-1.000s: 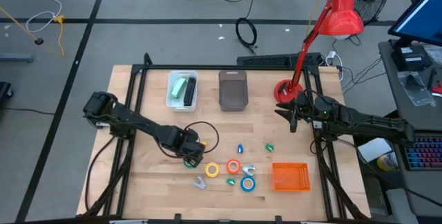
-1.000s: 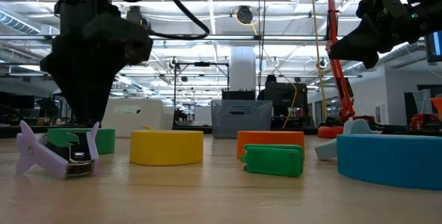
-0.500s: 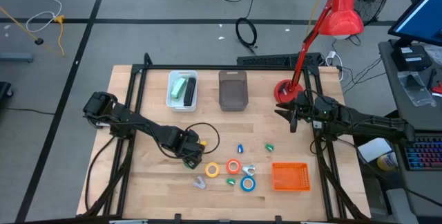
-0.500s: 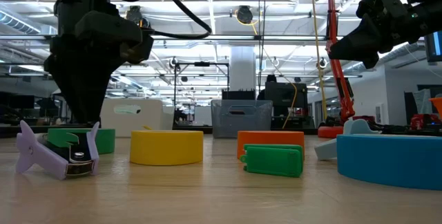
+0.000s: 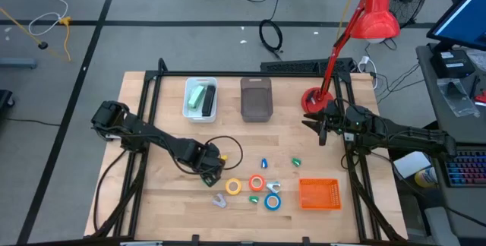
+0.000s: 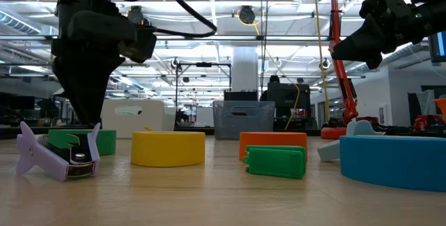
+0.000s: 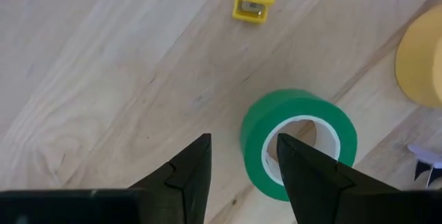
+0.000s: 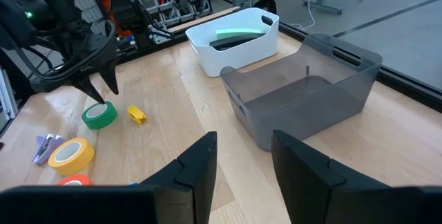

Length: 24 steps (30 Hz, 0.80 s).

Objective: Pick and place Stapler, Stapler remover, tape
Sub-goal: Put the green tape into the black bin

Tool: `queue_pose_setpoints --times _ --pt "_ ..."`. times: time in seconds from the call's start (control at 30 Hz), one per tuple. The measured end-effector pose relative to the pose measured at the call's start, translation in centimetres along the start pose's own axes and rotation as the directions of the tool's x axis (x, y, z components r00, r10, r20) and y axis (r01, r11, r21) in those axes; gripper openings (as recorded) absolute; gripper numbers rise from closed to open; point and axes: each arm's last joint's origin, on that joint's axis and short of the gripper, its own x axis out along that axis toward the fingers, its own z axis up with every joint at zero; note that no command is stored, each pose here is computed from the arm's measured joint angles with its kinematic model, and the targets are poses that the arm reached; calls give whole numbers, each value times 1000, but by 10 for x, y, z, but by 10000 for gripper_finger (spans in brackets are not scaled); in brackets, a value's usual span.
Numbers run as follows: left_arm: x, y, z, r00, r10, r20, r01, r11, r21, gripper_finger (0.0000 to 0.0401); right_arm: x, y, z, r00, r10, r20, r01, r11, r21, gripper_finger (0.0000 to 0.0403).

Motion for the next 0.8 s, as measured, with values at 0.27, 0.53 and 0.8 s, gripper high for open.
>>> queue_pose_setpoints --times 0.27,0.53,0.8 --pt "13 -4 1 1000 12 -27 -11 1000 13 165 0 0 0 1000 0 0 0 1000 0 130" --pt "34 -6 3 996 47 -75 -47 999 0 165 0 0 0 1000 -1 -2 1 1000 0 130" --pt "39 -9 4 997 31 -72 -34 999 -31 123 0 0 0 1000 -1 -4 1 1000 0 130"
